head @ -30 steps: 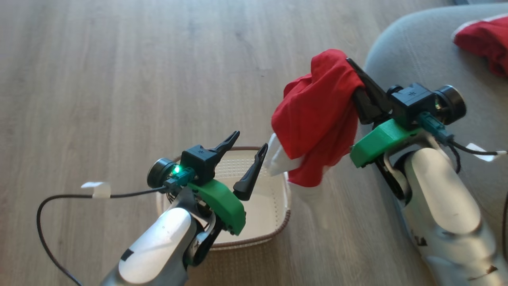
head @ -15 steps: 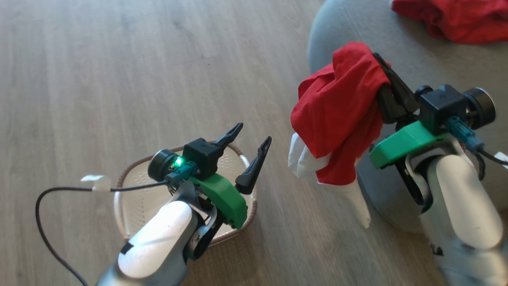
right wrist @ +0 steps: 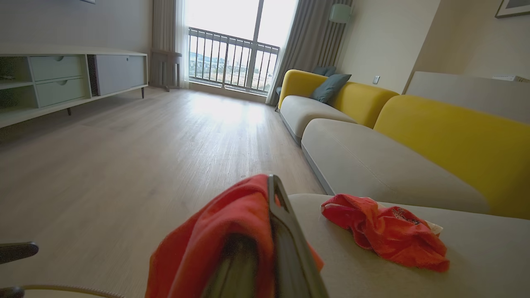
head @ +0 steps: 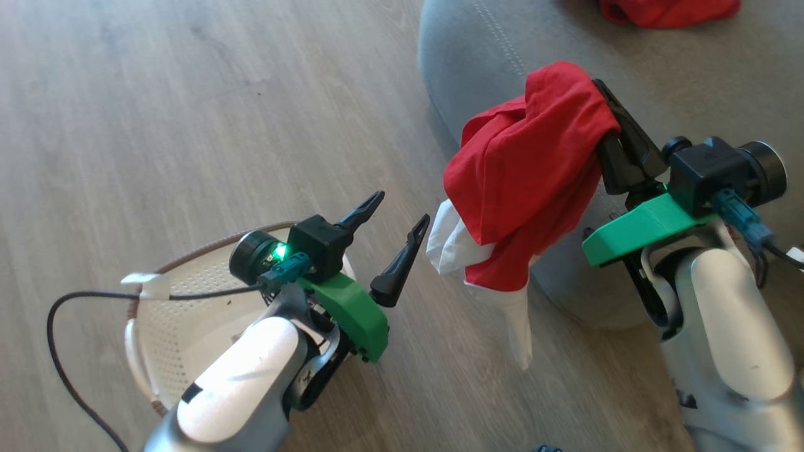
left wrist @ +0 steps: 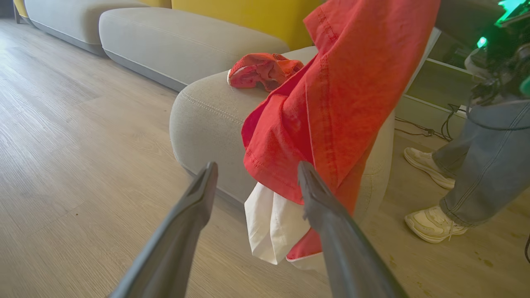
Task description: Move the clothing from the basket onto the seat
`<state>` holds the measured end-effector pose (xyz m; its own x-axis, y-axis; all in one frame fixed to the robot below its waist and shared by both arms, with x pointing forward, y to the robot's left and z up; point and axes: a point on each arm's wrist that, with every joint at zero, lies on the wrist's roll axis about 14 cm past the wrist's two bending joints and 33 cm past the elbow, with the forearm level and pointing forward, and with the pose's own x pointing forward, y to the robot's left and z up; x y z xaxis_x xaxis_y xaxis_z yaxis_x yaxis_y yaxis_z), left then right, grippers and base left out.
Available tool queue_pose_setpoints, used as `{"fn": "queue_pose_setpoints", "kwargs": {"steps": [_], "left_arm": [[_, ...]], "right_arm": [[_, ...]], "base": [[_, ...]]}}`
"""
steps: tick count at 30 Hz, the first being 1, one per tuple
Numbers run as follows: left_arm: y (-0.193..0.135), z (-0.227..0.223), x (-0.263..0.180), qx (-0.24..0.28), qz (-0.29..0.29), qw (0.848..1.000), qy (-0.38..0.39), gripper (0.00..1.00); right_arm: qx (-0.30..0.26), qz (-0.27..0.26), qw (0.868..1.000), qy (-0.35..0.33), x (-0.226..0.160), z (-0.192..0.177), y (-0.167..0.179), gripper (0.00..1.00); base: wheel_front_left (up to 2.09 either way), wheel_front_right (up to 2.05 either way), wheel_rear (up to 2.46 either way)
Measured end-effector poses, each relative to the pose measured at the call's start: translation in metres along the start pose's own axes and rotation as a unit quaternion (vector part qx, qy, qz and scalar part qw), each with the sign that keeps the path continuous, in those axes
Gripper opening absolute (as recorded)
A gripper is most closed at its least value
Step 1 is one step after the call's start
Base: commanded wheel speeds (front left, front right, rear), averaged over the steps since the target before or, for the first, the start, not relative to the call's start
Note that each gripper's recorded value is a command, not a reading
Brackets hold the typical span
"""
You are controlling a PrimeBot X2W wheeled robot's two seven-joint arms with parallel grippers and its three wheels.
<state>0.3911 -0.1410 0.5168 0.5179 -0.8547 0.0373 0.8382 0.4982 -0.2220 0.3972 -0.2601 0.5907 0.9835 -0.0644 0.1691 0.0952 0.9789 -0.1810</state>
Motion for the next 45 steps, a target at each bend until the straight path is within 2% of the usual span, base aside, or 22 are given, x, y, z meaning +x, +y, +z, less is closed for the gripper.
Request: {"fn": "queue_pose_setpoints", "kwargs": {"steps": [13,17,21,22,23,24,29,33,35,38,41,45], "left_arm": [[-0.011,-0.019,0.015,-0.016,-0.043,0.999,0.022,1.00],[-0.006,-0.026,0.017,-0.021,-0.046,0.998,0.029,1.00],[-0.004,-0.032,0.018,-0.033,-0.051,0.998,0.035,1.00],[-0.004,-0.032,0.018,-0.033,-0.051,0.998,0.035,1.00],[-0.003,-0.035,0.016,-0.040,-0.053,0.997,0.039,1.00],[-0.003,-0.035,0.016,-0.040,-0.053,0.997,0.039,1.00],[0.006,-0.041,0.007,-0.056,-0.043,0.997,0.045,1.00],[0.026,-0.051,-0.003,-0.067,-0.022,0.996,0.052,1.00],[0.040,-0.062,-0.009,-0.070,-0.009,0.995,0.063,1.00],[0.060,-0.082,-0.022,-0.080,0.012,0.993,0.086,1.00],[0.076,-0.107,-0.034,-0.091,0.024,0.989,0.114,1.00],[0.098,-0.142,-0.052,-0.103,0.045,0.982,0.154,1.00]], "right_arm": [[0.002,-0.046,0.999,0.026,-0.007,-0.024,-0.021,0.00],[0.004,-0.072,0.997,0.025,0.008,-0.023,-0.041,0.00],[0.013,-0.107,0.994,-0.020,0.049,0.011,-0.076,0.00],[0.013,-0.107,0.994,-0.020,0.049,0.011,-0.076,0.00],[0.022,-0.126,0.990,-0.051,0.073,0.038,-0.094,0.00],[0.022,-0.126,0.990,-0.051,0.073,0.038,-0.094,0.00],[0.038,-0.211,0.968,-0.130,0.114,0.113,-0.157,0.00],[0.020,-0.269,0.954,-0.133,0.127,0.133,-0.197,0.00],[0.023,-0.290,0.949,-0.124,0.132,0.124,-0.208,0.00],[0.043,-0.321,0.941,-0.097,0.136,0.086,-0.218,0.00],[0.050,-0.338,0.939,-0.044,0.139,0.025,-0.215,0.00],[0.056,-0.350,0.933,0.057,0.124,-0.084,-0.197,0.00]], "base": [[0.00,0.00,0.00],[0.00,0.00,0.00],[0.00,0.00,0.00],[0.00,0.00,0.00],[0.00,0.00,0.00],[0.00,0.00,0.00],[0.00,0.00,0.00],[0.00,0.00,0.00],[0.00,0.00,0.00],[0.00,0.00,0.00],[0.00,0.00,0.00],[0.00,0.00,0.00]]}}
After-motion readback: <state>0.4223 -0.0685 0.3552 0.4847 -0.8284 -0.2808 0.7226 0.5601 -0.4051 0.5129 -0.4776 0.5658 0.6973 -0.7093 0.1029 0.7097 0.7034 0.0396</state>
